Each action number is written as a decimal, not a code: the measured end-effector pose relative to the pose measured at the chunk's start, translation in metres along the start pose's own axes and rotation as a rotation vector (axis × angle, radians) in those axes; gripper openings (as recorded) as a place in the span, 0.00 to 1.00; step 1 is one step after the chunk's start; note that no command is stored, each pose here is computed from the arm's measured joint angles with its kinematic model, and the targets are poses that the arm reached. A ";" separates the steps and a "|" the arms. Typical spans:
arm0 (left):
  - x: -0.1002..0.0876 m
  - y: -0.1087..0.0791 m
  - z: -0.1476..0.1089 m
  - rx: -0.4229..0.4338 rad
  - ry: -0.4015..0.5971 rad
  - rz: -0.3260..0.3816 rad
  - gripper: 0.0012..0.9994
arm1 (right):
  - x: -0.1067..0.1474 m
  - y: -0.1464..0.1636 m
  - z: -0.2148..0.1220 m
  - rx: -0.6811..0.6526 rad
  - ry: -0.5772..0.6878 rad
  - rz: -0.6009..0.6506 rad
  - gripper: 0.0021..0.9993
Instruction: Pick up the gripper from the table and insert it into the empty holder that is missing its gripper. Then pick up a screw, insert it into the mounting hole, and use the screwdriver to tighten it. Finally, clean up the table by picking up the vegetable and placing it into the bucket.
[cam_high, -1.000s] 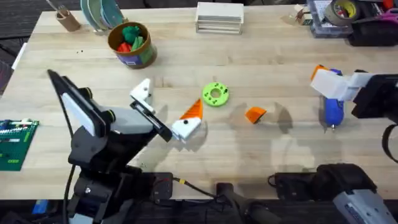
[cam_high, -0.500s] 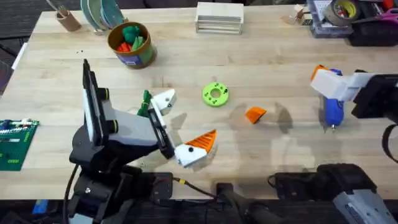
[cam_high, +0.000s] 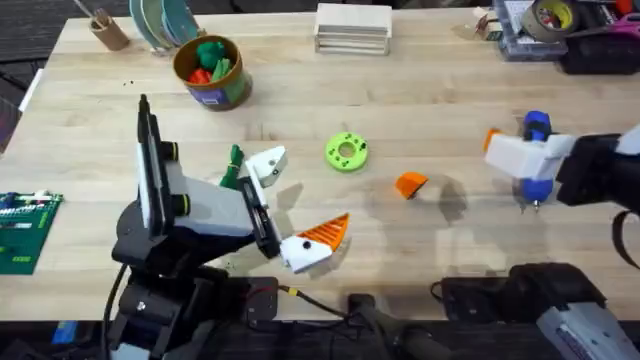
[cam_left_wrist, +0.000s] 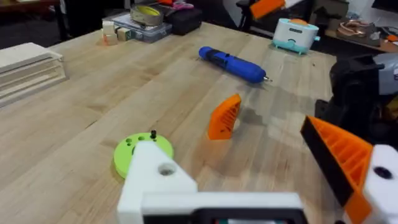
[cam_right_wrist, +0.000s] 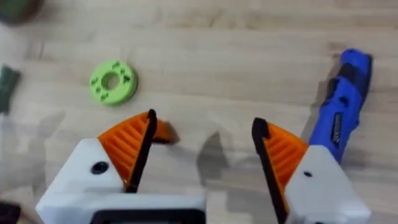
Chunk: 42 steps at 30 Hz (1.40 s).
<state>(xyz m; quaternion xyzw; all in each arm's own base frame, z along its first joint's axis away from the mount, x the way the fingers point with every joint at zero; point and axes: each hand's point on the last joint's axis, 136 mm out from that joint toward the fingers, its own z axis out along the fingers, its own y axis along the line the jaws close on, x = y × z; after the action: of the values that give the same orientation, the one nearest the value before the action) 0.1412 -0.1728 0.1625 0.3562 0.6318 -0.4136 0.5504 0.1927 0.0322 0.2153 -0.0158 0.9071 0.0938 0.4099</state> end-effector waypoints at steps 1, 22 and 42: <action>0.000 0.000 0.000 0.000 0.000 0.000 0.99 | 0.004 0.002 0.001 -0.011 0.035 -0.006 0.99; 0.000 0.000 0.000 0.000 0.000 0.000 0.99 | 0.031 0.056 0.025 -0.210 0.351 -0.247 0.99; 0.000 0.000 0.000 0.000 0.000 0.000 0.99 | 0.066 0.085 0.086 -0.146 0.546 -0.412 0.99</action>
<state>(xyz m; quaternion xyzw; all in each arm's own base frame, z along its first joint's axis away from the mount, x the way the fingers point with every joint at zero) 0.1411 -0.1729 0.1625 0.3563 0.6317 -0.4137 0.5503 0.2038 0.1348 0.1236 -0.2523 0.9520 0.0662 0.1601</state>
